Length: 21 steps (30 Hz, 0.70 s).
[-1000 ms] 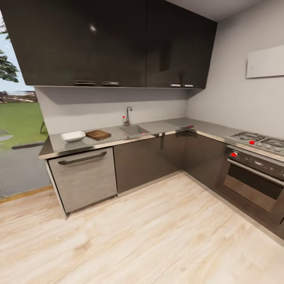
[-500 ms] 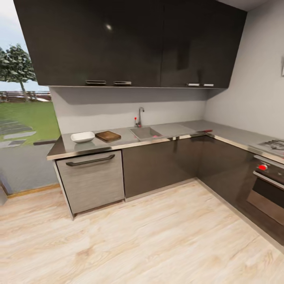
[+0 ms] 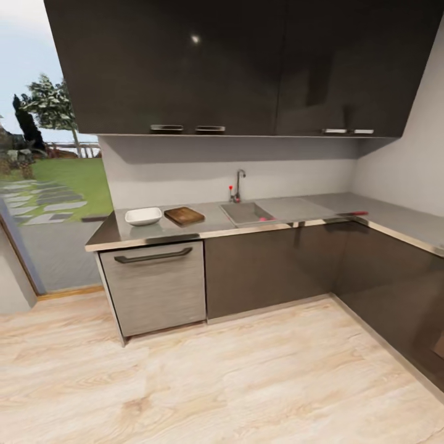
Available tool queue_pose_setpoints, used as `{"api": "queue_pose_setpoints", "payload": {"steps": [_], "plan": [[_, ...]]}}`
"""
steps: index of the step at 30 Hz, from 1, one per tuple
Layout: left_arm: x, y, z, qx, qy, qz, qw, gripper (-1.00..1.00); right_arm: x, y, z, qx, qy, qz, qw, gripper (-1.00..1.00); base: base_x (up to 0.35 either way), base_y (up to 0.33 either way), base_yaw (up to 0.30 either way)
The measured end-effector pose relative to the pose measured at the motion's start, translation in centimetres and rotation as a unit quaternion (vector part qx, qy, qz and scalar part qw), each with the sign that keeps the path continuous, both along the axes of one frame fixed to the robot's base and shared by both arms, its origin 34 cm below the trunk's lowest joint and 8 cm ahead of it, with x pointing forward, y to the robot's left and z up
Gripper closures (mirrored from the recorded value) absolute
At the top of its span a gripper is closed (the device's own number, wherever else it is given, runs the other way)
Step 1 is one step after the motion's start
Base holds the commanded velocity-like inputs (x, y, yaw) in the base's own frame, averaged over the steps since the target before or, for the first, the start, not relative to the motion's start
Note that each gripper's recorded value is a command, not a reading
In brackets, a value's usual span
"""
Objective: In the kitchen, take the Vidalia onion out of the sink, dice it on the chopping board with the paring knife, put the diced onion into the bowl on the countertop, then place both the paring knife and the chopping board into the sink.
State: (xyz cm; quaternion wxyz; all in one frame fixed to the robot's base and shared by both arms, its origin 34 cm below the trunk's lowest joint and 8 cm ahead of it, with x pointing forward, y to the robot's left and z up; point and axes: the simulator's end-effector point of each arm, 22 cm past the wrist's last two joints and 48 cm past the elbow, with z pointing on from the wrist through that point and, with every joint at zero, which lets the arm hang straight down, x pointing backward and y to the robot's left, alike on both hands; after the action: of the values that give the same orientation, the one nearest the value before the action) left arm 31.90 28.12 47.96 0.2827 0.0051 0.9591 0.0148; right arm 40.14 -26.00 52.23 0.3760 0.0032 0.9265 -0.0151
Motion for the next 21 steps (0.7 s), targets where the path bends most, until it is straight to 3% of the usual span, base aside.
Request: {"api": "queue_pose_setpoints", "payload": {"steps": [12,21], "plan": [[0.01,0.18,0.01,0.001,0.0,0.003,1.0,-1.0,-0.07,0.04,-0.05,0.0,0.001,0.0,1.0,-1.0,0.312,-0.024,0.247],[-0.01,0.16,0.0,0.001,0.0,0.002,1.0,-1.0,-0.08,0.03,-0.06,0.0,0.001,0.0,1.0,-1.0,0.289,-0.183,0.248]]}}
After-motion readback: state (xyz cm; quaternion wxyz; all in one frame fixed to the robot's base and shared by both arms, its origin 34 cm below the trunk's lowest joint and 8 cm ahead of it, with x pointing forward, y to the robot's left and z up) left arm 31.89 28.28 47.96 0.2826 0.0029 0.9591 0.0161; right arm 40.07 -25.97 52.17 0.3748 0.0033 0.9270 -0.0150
